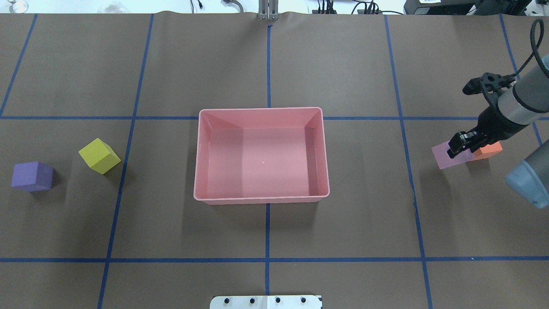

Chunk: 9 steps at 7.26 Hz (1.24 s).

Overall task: Place blocks into pink bin with both arms
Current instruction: 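Carry lavender cube over bin with right gripper while left reaches yellow-green cube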

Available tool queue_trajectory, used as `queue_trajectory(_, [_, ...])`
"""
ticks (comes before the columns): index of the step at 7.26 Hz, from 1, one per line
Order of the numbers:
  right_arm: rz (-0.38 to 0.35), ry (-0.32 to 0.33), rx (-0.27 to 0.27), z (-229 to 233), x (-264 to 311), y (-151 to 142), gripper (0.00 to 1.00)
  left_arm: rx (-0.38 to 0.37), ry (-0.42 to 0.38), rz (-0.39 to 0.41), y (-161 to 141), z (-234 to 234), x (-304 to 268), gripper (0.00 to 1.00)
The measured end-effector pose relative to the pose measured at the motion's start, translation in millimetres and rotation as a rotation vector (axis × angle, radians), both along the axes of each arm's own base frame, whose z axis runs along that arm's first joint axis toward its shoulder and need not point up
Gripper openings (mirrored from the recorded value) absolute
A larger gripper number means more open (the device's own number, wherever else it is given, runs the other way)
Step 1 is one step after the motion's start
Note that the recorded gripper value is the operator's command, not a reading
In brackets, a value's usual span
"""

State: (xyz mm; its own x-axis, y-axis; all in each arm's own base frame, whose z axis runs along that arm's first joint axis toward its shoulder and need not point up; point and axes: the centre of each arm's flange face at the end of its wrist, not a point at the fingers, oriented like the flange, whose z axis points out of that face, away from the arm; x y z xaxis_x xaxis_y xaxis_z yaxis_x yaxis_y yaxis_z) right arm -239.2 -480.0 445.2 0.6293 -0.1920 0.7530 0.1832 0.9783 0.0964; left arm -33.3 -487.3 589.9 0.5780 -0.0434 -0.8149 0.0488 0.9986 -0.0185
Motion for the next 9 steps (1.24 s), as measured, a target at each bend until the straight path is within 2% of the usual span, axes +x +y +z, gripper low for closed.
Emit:
queue_trajectory(1, [0.059, -0.035, -0.029, -41.1, -18.1, -13.3, 0.07, -0.014, 0.024, -0.029, -3.5, -11.8, 3.9, 1.0])
queue_trajectory(3, [0.149, -0.107, -0.126, -130.9, -83.1, -27.7, 0.07, -0.035, 0.059, -0.096, -11.2, -36.3, 33.5, 1.0])
queue_trajectory(5, [0.206, -0.162, -0.203, -201.0, -125.7, -35.4, 0.08, -0.107, 0.105, -0.146, -20.1, -66.9, 88.4, 1.0])
queue_trajectory(8, [0.259, -0.161, -0.231, -246.9, -185.7, -20.8, 0.14, -0.23, 0.139, -0.171, -36.2, -114.8, 160.2, 1.0])
queue_trajectory(9, [0.268, -0.153, -0.237, -251.0, -202.6, -10.7, 0.21, -0.264, 0.119, -0.179, -35.7, -122.3, 188.6, 1.0])
